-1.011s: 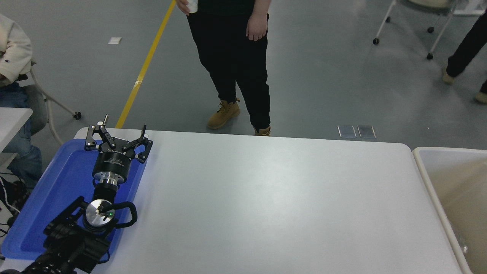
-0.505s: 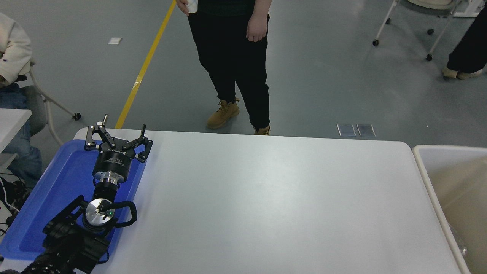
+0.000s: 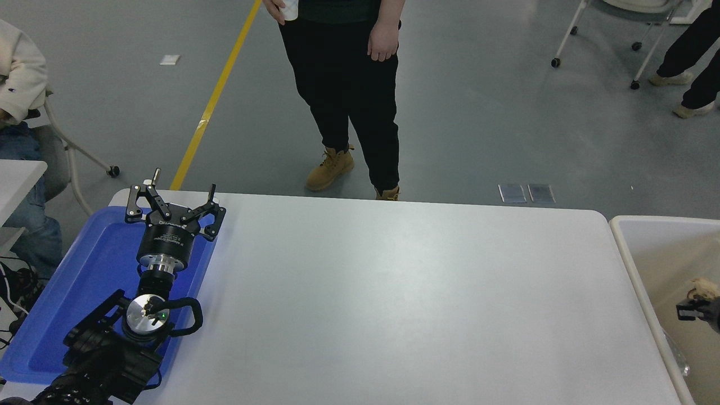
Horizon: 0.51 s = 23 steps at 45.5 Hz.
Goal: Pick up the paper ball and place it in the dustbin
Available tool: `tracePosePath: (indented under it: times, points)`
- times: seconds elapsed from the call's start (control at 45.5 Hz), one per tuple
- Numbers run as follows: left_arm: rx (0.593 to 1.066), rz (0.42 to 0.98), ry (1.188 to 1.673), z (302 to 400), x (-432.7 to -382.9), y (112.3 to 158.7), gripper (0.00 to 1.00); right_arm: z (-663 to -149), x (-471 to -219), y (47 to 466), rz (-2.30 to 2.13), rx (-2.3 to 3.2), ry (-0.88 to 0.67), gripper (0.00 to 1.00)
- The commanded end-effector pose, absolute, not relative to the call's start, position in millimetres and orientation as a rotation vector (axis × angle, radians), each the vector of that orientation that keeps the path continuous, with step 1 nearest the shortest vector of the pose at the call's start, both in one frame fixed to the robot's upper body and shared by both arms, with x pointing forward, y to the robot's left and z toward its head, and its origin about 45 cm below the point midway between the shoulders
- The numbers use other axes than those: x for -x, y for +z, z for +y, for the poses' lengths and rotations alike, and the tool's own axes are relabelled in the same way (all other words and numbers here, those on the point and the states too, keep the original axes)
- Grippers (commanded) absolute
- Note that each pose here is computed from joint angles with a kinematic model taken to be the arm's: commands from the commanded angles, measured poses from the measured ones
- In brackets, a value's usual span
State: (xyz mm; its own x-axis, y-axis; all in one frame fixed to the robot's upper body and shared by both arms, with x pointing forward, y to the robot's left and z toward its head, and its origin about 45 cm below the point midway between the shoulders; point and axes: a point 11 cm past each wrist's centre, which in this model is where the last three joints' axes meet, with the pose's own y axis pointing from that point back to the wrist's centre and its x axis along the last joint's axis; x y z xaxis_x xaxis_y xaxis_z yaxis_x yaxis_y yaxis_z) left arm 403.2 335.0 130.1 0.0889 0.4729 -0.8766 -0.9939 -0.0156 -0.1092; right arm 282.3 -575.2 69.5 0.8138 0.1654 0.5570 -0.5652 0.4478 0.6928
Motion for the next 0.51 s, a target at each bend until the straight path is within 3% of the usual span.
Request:
tracePosePath:
  times: [0.0, 0.154, 0.484]
  points:
    - [0.914, 0.751, 1.357, 334.6, -403.2, 129.9, 1.0, -565.1, -281.0, 59.4, -0.493, -1.037, 0.464, 0.86]
    - [0.914, 0.751, 1.357, 334.6, -403.2, 129.9, 1.0, -561.1, -277.2, 53.1, -0.545, -1.059, 0.439, 0.97]
    - [0.917, 0.751, 1.358, 335.0, -403.2, 130.1, 1.0, -561.8, -287.9, 61.9, -0.744, -1.087, 0.369, 0.98]
